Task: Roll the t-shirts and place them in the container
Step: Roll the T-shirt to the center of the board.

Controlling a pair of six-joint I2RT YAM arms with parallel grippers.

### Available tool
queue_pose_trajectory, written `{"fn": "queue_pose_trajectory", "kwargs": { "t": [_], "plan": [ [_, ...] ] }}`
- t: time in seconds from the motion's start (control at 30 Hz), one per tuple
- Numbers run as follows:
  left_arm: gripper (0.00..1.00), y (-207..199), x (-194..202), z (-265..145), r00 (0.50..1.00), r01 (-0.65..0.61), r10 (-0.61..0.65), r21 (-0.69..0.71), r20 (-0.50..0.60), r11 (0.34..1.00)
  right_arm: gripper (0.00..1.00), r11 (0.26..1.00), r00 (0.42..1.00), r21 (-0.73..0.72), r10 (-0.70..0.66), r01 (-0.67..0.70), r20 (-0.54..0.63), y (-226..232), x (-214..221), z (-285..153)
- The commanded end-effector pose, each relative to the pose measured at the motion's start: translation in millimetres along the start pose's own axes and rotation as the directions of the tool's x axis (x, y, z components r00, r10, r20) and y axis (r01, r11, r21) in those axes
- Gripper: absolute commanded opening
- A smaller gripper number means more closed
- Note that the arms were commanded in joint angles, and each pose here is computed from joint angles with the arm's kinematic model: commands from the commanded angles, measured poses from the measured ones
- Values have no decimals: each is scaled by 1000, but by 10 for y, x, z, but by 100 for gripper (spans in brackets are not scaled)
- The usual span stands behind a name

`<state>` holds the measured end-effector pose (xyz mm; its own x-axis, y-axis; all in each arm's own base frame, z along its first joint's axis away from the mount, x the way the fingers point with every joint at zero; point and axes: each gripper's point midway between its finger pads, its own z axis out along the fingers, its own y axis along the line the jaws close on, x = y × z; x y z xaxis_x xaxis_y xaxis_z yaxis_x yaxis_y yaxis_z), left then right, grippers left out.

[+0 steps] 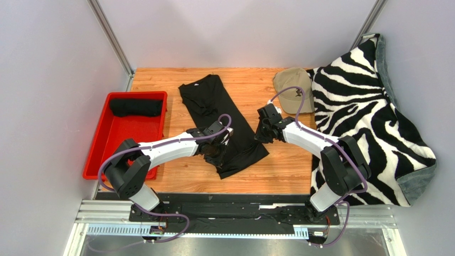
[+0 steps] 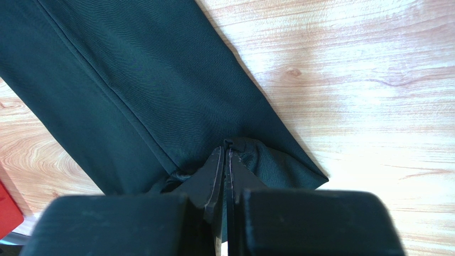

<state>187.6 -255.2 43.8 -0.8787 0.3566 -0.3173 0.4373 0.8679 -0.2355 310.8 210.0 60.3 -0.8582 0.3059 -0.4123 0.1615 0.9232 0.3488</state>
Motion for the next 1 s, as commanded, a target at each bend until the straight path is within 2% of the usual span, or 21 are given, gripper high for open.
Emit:
{"fn": "queue_pose_trajectory", "kwargs": {
  "t": [0.0,0.07,0.13,0.2,0.23,0.33,0.43,0.6,0.83,0.97],
  "plan": [
    [20,5,-145,-28,999,-2,2,-2,36,1000,3,999,998,-45,0,3,62,150,-211,-29],
    [17,15,-151,-36,999,-4,4,-2,35,1000,3,999,998,-44,2,1,63,149,-213,-24],
    [17,-25,-156,-49,999,-15,15,18,33,1000,3,999,998,-43,0,2,60,151,-205,-18],
    [25,-57,-142,-61,999,-31,30,43,30,999,3,999,998,-42,0,2,57,146,-196,-7],
    [34,-75,-138,-65,999,-35,33,55,30,998,3,999,998,-44,0,2,57,151,-197,-7],
    [50,-94,-135,-84,998,-42,39,69,39,997,3,999,998,-44,2,1,57,149,-194,-4],
    [53,-150,-147,-108,998,-44,39,100,56,994,3,999,998,-46,0,2,55,153,-186,-3],
    [50,-143,-106,-25,999,-40,37,105,33,994,3,999,999,-45,3,0,51,147,-179,8],
    [27,-97,-46,80,1000,-14,13,85,4,996,2,999,999,-44,4,-2,53,139,-183,11],
    [26,-48,-44,80,1000,-12,11,56,2,998,2,999,999,-43,4,-2,52,134,-178,18]
  ]
}}
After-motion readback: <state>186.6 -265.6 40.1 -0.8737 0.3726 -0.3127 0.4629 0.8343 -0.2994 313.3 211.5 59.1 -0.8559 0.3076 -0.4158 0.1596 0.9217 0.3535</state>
